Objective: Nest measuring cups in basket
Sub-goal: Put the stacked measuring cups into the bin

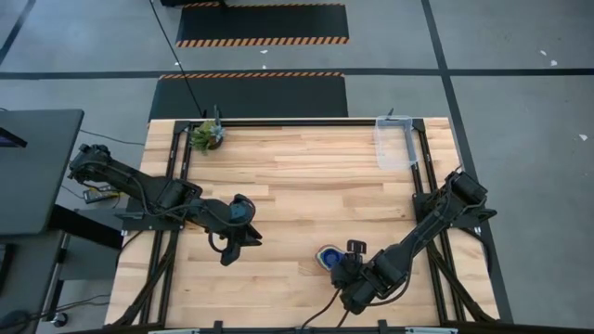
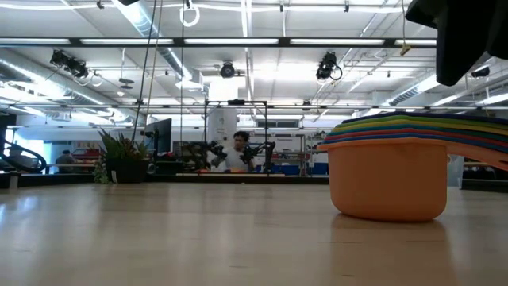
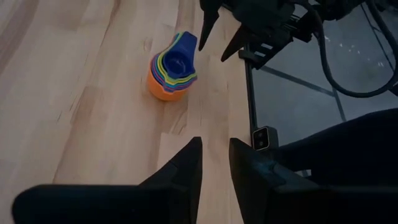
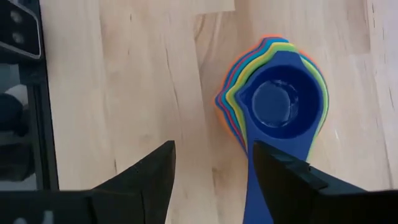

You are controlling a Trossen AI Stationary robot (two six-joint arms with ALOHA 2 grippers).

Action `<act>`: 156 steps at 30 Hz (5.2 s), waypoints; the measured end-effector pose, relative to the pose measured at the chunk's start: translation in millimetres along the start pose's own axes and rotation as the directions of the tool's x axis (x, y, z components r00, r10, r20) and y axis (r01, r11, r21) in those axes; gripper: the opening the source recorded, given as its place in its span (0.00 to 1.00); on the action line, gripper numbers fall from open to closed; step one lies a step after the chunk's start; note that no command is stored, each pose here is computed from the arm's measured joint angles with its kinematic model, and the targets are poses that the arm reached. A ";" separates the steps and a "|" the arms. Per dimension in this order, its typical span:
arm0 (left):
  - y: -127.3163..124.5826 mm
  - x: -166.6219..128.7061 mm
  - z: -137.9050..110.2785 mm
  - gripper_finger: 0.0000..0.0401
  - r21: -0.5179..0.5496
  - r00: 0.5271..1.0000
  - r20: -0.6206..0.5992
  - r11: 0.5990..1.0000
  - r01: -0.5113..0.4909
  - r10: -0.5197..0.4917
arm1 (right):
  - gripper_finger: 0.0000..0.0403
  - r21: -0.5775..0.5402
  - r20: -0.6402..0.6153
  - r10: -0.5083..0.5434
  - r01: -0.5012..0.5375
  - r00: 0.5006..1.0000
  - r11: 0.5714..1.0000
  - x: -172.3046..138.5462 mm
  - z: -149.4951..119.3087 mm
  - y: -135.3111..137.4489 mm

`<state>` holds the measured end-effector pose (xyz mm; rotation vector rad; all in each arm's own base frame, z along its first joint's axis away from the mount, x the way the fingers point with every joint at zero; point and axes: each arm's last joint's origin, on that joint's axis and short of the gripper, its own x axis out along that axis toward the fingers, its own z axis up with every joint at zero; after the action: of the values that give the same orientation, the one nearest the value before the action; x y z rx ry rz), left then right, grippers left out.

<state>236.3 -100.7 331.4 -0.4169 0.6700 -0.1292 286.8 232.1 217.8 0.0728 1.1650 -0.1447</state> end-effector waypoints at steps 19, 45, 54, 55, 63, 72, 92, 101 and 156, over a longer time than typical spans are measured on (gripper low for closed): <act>0.1 0.0 0.0 0.22 0.000 1.000 -0.001 1.000 0.000 0.000 | 0.79 -0.051 0.000 0.169 -0.169 0.986 0.984 1.4 11.3 5.9; 0.1 0.0 -0.1 0.22 0.000 1.000 -0.001 1.000 0.000 0.000 | 0.82 -0.361 -0.008 0.004 -0.007 1.000 0.933 11.2 11.7 -8.3; -0.5 -0.2 1.0 0.22 -0.001 1.000 0.010 1.000 0.006 -0.006 | 0.82 -0.468 -0.074 -0.056 0.015 0.996 0.883 28.9 2.2 -5.6; -0.6 -0.2 1.0 0.22 -0.001 1.000 0.011 1.000 0.007 -0.007 | 0.82 -0.474 -0.077 -0.064 0.020 0.995 0.880 29.4 1.5 -6.2; -2.2 -0.3 3.5 0.22 -0.003 0.999 0.036 1.000 0.024 -0.024 | 0.82 -0.517 -0.081 -0.062 0.011 0.995 0.856 34.4 -0.8 -5.8; -2.3 -0.3 3.6 0.22 -0.003 0.999 0.037 1.000 0.025 -0.025 | 0.83 -0.563 -0.083 -0.060 0.003 0.995 0.827 38.1 -1.4 -4.3; -2.6 -0.3 4.0 0.22 -0.004 0.999 0.042 1.000 0.028 -0.028 | 0.83 -0.575 0.028 -0.174 0.158 0.984 0.803 40.1 -16.3 9.6; -3.0 -0.2 4.4 0.22 -0.004 0.998 0.046 0.999 0.032 -0.031 | 0.83 -0.590 0.057 -0.245 0.231 0.968 0.774 50.5 -22.6 12.4; -3.1 -0.1 4.7 0.22 -0.004 0.998 0.049 0.999 0.033 -0.033 | 0.83 -0.685 -0.007 -0.247 0.175 0.969 0.707 60.5 -20.0 -0.6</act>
<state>239.3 -101.9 336.1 -0.4344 0.6156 -0.1482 292.0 229.6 154.4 -0.7256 1.2628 0.0970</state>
